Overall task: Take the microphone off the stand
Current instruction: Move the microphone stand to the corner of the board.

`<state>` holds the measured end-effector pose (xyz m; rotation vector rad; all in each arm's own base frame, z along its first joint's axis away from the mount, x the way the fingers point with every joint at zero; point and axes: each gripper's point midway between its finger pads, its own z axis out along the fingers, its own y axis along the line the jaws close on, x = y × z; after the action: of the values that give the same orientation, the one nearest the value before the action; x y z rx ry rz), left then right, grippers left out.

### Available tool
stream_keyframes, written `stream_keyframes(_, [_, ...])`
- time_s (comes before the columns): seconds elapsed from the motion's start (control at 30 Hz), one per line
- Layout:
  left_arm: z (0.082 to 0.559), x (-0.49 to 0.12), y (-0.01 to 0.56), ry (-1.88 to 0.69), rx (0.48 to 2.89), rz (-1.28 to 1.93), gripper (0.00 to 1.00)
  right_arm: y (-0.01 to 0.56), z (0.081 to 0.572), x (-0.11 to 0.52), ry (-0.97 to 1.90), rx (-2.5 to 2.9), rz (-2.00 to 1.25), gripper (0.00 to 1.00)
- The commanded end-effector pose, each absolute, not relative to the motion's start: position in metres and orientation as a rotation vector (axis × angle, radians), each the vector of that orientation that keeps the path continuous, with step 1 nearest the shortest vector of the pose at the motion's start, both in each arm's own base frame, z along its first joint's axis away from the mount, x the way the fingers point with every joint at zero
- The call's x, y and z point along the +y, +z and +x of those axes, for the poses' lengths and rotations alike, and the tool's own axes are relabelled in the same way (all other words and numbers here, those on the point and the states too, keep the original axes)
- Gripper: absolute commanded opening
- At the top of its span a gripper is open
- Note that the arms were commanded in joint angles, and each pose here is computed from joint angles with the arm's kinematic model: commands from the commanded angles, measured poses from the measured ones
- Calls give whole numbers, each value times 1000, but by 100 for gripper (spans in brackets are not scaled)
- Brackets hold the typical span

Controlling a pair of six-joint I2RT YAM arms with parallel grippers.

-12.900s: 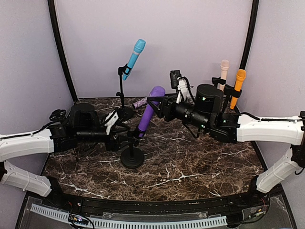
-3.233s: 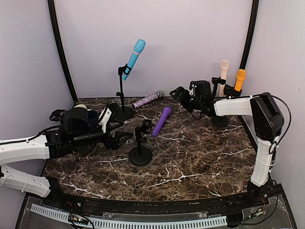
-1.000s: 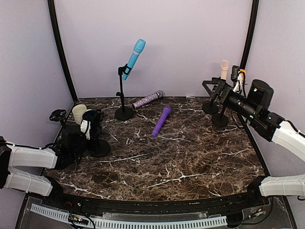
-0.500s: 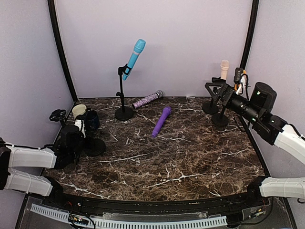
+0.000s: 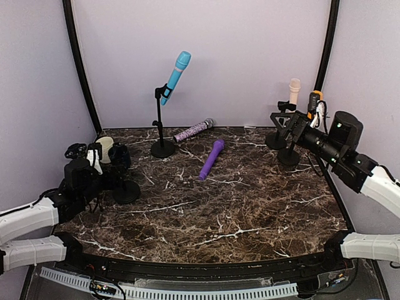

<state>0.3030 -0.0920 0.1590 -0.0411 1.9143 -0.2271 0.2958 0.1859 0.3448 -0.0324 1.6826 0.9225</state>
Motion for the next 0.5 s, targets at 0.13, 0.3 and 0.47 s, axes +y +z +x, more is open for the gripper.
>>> stream_keyframes(0.13, [278,-117,184,-429,2046,29,86,345,294,183,902,1656,-35,99])
stream_keyframes(0.3, [267,-118,206,-464,2049,50,89,344,292,182,909,1650,-28,99])
stream_keyframes(0.47, [262,-111,233,-403,2077,72,91,344,290,180,902,1649,-28,99])
